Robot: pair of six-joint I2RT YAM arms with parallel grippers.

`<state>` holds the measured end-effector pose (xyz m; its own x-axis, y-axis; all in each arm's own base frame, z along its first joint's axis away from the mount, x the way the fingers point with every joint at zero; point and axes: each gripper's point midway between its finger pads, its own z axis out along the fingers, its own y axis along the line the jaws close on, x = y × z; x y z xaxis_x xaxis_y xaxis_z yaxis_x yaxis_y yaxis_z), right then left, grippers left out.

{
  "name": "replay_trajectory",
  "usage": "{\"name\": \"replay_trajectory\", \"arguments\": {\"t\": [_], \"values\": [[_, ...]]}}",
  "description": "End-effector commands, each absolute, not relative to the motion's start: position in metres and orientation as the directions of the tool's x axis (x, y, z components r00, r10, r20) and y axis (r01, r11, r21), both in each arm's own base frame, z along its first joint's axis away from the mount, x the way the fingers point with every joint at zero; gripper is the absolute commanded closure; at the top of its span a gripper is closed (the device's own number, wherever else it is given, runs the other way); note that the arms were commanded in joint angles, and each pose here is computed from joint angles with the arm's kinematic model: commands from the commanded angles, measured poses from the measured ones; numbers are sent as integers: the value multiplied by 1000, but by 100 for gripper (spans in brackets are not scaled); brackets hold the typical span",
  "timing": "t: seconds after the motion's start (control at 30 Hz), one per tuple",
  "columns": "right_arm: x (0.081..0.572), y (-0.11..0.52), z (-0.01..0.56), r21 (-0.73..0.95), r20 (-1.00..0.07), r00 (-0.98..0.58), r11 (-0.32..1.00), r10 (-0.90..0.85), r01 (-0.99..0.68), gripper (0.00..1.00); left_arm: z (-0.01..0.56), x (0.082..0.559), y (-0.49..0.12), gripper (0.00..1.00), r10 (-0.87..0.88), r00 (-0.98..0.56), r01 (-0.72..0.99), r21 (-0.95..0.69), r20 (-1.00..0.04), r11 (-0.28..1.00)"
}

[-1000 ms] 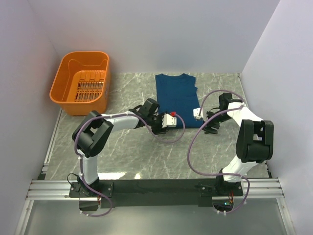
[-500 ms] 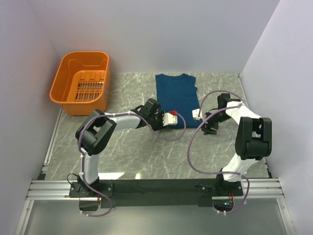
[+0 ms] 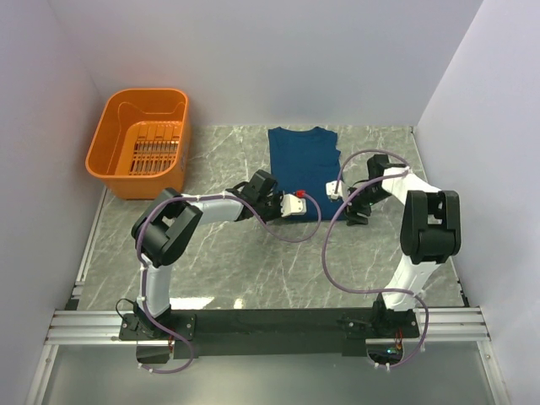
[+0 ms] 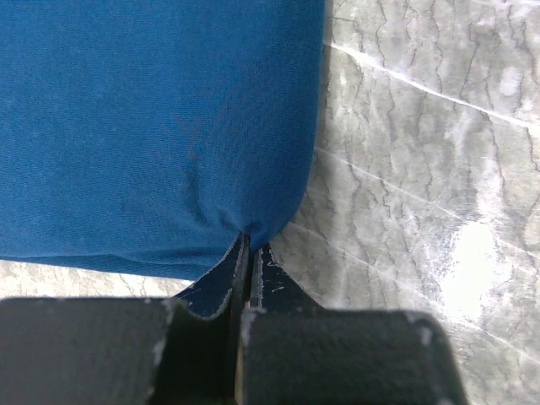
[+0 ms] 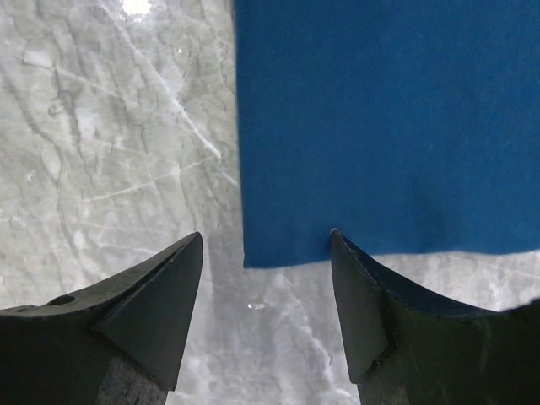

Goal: Fold and stack the t-shirts
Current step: Fold the tshirt

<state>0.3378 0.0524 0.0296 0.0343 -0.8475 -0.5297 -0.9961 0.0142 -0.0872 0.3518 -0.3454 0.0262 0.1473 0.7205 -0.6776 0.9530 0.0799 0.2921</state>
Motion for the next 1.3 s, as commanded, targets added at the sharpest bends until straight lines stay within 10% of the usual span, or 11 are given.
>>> {"name": "replay_trajectory", "arguments": {"t": [0.0, 0.4, 0.83, 1.27], "values": [[351, 57, 34, -121, -526, 43, 24, -849, -992, 31, 22, 347, -346, 99, 715, 132, 961, 265, -687, 77], [363, 63, 17, -121, -460, -5, 69, -888, -990, 39, 43, 338, -350, 99, 660, 127, 971, 229, -741, 70], [347, 58, 25, -141, -435, -13, 82, -900, -987, 99, 56, 325, -347, 99, 622, 89, 982, 172, -778, 75], [196, 71, 73, 22, -533, -28, 19, -846, -1000, 100, 96, 206, -359, 99, 555, 27, 999, -1, -831, -51]]}}
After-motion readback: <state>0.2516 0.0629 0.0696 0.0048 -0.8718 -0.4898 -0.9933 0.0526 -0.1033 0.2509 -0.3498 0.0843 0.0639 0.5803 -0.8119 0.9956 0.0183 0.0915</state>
